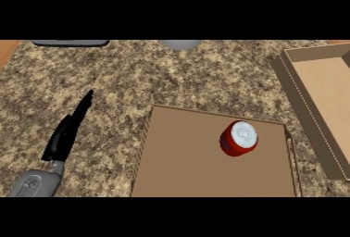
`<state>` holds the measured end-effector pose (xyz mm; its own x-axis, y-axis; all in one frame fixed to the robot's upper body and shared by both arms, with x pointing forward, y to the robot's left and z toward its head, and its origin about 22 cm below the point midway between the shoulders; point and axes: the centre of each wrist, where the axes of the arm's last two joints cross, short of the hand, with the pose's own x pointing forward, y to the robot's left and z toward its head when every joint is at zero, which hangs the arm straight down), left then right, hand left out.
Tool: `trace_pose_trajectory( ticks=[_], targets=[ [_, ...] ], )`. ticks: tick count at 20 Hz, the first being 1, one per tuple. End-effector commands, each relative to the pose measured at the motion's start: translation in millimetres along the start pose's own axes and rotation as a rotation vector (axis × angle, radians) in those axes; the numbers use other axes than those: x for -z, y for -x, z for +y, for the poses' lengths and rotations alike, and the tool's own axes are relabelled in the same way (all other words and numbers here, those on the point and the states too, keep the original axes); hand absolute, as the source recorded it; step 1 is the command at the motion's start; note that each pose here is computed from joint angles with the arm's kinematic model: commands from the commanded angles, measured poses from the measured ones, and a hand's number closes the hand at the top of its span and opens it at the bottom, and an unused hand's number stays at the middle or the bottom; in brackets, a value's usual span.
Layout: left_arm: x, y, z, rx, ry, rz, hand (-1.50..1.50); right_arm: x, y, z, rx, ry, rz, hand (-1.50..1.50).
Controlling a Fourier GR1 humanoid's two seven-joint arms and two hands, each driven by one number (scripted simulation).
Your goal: Pick the can from the tray and place it in the cardboard box
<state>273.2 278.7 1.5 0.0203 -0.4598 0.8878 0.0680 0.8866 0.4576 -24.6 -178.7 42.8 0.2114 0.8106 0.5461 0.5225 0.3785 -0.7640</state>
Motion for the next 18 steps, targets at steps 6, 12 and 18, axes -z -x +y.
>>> trace_pose_trajectory(
  ticks=[6, 12, 18],
  targets=[
    [7.8, -6.5, -5.0, -0.007, 0.025, 0.005, 0.00, 26.0, -29.5, 6.1, -0.032, -0.116, 0.092, -1.50],
    [-1.7, 8.4, 0.9, -0.007, 0.010, 0.030, 0.00, 67.6, -38.5, 42.1, -0.082, -0.087, 0.066, -1.50],
    [-8.3, 6.3, 9.9, -0.008, 0.022, 0.019, 0.00, 98.3, -70.7, 70.0, -0.117, -0.018, 0.021, -1.50]
  ],
)
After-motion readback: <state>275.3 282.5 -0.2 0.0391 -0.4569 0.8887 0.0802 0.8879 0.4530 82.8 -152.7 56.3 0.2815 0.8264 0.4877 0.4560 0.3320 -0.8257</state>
